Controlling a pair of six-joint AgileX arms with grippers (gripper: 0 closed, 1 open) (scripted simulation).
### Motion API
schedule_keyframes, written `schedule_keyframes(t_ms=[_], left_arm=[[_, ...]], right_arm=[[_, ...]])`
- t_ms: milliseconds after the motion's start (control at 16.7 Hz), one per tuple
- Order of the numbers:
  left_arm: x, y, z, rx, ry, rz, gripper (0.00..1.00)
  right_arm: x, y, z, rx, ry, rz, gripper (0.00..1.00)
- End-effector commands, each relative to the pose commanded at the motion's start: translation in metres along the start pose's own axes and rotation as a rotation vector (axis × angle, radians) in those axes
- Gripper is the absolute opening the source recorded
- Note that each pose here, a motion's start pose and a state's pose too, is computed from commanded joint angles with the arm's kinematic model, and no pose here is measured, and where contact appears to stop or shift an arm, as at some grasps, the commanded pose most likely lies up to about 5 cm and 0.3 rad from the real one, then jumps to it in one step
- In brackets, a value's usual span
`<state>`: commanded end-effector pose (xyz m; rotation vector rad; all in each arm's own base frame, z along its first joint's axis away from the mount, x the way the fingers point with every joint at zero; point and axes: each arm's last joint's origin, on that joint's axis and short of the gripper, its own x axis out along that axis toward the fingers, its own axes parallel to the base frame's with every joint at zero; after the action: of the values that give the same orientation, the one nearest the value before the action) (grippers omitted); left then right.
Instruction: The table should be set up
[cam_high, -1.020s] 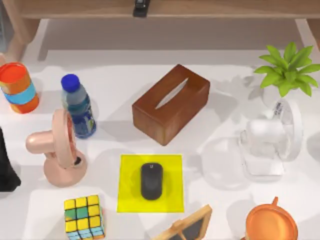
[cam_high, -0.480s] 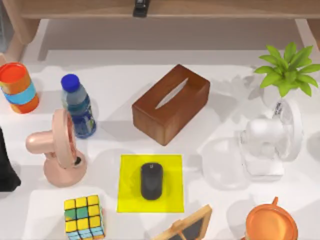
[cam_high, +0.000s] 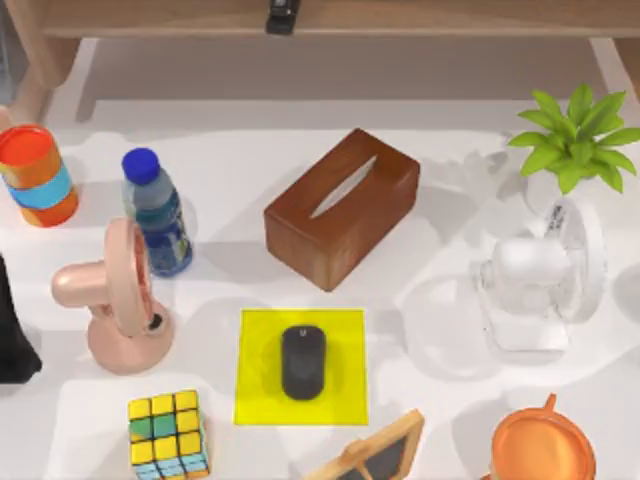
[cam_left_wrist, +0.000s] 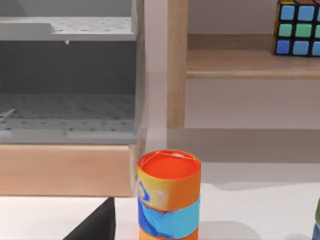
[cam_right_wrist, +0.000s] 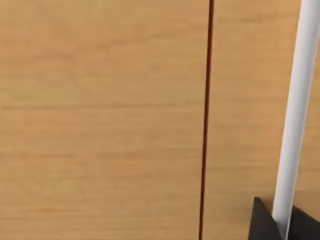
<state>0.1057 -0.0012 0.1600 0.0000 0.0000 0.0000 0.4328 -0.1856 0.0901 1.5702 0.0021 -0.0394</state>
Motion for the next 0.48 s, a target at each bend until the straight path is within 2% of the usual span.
schedule_keyframes(t_ms=[180,480], left_arm=[[0.0000,0.0000,0.0000,0.000,0.000,0.000,1.00],[0.0000,0.0000,0.0000,0.000,0.000,0.000,1.00]], right_arm=[[0.0000,0.0000,0.0000,0.000,0.000,0.000,0.00],[0.0000,0.0000,0.0000,0.000,0.000,0.000,0.38]])
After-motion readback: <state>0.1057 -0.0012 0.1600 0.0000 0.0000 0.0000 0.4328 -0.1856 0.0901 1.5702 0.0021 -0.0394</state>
